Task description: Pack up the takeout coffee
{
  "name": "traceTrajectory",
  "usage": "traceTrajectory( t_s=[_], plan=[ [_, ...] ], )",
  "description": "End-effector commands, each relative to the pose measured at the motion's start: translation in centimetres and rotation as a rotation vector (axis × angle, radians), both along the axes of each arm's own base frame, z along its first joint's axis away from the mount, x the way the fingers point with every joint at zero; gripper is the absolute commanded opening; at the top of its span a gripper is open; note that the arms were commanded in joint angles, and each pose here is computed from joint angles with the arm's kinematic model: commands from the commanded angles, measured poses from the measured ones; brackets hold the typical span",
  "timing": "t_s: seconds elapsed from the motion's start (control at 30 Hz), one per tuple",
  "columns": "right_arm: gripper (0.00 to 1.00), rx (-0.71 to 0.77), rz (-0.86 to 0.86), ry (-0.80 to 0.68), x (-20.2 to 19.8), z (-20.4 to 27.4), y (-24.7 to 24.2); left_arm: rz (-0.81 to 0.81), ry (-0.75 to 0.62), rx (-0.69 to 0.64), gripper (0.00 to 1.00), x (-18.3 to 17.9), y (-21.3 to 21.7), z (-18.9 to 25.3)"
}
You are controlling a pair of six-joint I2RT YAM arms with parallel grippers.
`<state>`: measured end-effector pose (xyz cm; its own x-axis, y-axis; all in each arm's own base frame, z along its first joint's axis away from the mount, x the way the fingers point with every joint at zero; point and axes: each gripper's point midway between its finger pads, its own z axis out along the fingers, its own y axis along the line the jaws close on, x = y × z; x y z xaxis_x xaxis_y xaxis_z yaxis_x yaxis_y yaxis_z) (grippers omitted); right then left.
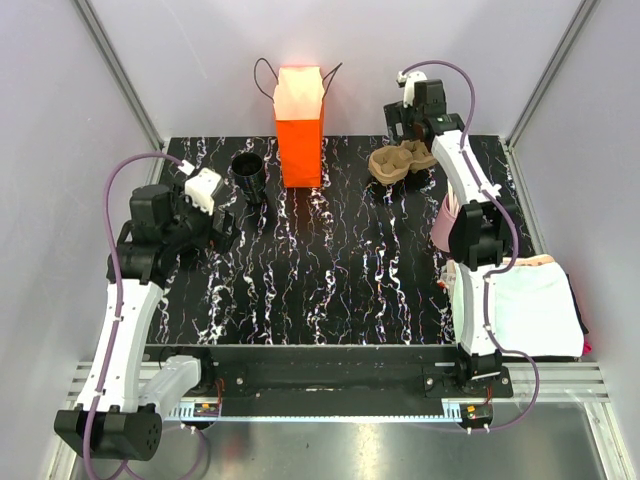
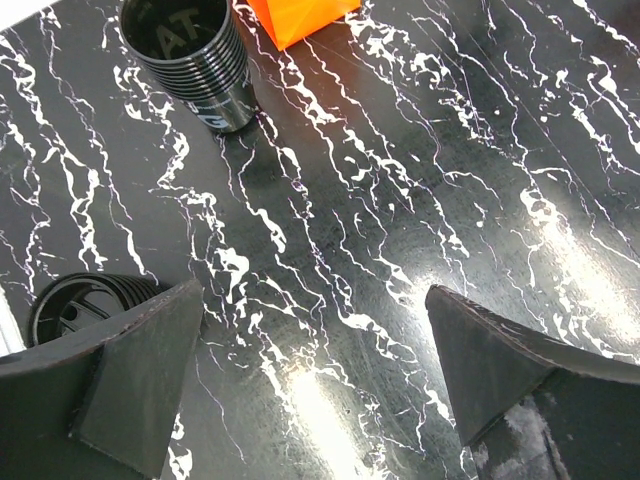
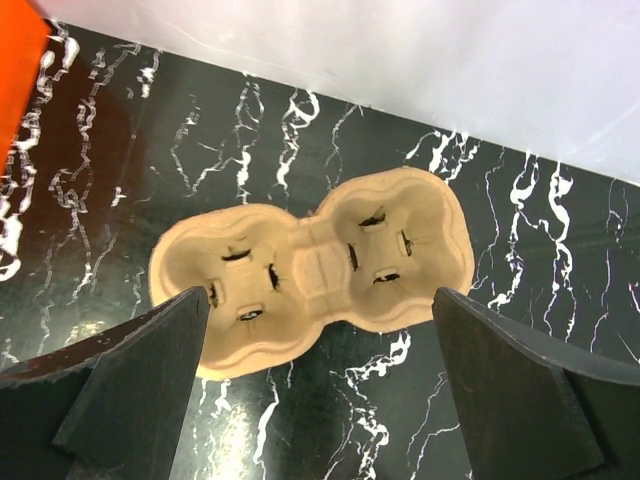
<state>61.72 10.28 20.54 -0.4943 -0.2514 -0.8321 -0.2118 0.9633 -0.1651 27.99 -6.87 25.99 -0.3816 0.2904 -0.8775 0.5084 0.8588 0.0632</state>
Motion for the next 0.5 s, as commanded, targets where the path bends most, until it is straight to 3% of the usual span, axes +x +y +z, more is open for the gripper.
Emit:
traceTrajectory(
  t_s=[0.0, 0.47],
  plan=[
    [1.00, -0.002, -0.048, 0.003, 1.0, 0.5, -2.0, -0.024, -0.056, -0.025, 0.99, 0.5, -0.6, 1.1],
    [0.97, -0.024, 0.016, 0.096, 1.4, -2.7, -1.8, -0.032, -0.043, -0.036, 0.99, 0.7, -0.8, 0.7]
  ],
)
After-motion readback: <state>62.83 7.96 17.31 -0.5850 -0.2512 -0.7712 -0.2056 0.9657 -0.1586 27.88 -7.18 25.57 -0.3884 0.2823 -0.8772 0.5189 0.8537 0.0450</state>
